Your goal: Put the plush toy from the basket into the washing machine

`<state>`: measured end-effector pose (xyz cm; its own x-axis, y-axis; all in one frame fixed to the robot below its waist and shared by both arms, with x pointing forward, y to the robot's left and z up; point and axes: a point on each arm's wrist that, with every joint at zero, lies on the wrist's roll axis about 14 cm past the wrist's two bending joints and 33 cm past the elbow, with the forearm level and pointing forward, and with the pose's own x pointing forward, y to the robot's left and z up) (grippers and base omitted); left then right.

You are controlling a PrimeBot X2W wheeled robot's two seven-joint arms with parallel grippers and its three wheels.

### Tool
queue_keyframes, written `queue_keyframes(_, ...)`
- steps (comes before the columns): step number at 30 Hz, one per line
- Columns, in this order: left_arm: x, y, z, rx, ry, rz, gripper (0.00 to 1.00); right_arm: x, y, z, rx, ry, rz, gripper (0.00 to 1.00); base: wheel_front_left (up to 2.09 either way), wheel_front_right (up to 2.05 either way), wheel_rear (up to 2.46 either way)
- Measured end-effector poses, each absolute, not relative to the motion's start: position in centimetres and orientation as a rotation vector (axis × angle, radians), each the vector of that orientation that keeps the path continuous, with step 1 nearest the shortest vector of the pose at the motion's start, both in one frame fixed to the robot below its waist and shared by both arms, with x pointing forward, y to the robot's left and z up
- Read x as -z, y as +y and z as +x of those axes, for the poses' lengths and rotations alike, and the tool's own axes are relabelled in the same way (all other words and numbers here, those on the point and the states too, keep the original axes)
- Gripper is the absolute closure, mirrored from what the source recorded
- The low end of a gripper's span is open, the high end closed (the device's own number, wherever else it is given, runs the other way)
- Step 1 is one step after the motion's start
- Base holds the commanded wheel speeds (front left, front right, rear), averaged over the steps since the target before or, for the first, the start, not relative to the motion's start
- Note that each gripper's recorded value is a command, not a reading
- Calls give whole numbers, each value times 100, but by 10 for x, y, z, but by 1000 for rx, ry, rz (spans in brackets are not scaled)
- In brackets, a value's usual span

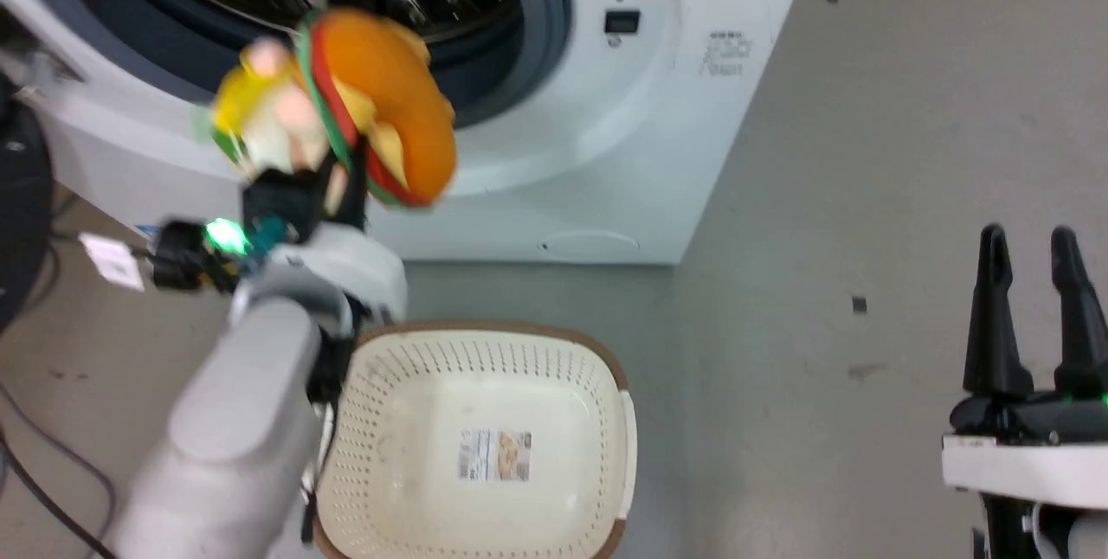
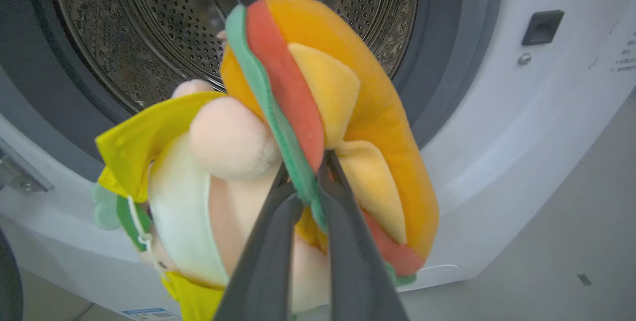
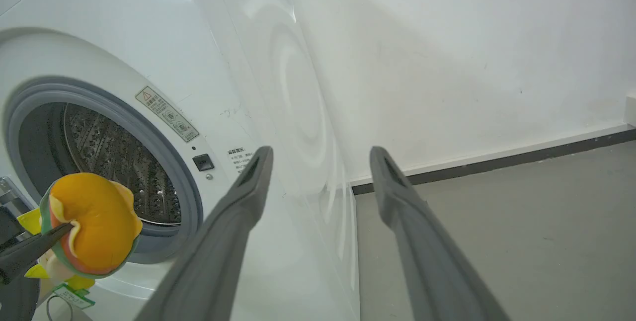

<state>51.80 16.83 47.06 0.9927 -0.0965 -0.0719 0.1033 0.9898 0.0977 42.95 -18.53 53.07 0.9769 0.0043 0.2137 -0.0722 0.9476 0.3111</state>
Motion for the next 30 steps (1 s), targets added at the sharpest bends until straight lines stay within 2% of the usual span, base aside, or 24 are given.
queue_keyframes(18,-466,188,689,32,-53,147,100,-456,-219,478,67,-93,293,0,0,0,0)
queue_keyframes(30,-426,197,760,-7,-24,114,100,-412,-240,488,126,-13,257,0,0,0,0)
